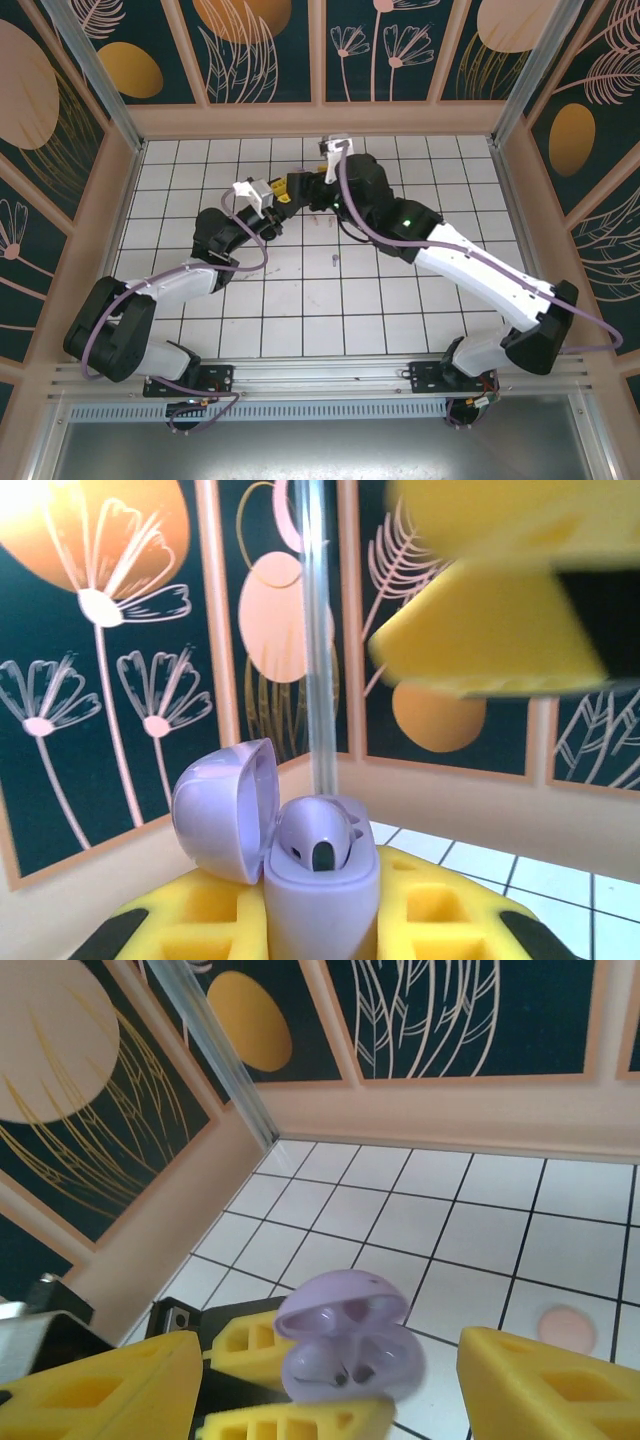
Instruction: Insert the wireless bluetooth earbuds into the charging case
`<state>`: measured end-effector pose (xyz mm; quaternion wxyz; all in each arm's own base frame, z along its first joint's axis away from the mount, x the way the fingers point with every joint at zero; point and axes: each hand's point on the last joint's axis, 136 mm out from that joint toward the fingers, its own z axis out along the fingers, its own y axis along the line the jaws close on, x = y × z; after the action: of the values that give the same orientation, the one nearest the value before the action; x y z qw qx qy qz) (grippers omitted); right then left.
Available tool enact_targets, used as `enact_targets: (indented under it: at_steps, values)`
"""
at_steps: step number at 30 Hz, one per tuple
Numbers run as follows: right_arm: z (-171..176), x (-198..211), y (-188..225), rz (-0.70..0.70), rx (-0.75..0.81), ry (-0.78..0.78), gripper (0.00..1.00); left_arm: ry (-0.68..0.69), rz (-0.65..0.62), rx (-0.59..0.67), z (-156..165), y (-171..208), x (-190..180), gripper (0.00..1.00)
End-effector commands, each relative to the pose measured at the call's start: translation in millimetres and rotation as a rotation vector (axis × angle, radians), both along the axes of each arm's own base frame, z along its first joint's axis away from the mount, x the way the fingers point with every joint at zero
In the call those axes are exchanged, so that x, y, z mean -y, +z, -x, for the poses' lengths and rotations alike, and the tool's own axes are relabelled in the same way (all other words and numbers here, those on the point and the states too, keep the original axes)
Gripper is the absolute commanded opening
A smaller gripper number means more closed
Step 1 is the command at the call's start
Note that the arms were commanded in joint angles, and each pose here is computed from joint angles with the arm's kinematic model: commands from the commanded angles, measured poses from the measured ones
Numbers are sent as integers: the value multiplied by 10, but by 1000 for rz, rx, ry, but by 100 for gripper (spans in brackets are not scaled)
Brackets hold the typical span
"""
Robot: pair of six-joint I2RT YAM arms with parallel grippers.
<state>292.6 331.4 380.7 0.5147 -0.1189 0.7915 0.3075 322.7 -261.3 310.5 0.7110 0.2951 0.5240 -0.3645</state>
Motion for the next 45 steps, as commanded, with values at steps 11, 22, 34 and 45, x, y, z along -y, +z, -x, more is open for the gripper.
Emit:
enact_targets:
  at_steps: [11, 22, 34, 45]
  values:
    - [-91, 1063, -1616, 2, -526, -340, 67, 165, 99, 132, 156, 315, -384, 0]
    - [-220, 846, -2949, 349, -803, -330, 57, 141, 124, 181, 323, 514, -429, 0]
    - [-252, 511, -3312, 492, -840, -278, 51, 130, 135, 204, 387, 603, -443, 0]
    - [-241, 494, -3557, 560, -867, -312, 44, 132, 120, 216, 425, 613, -452, 0]
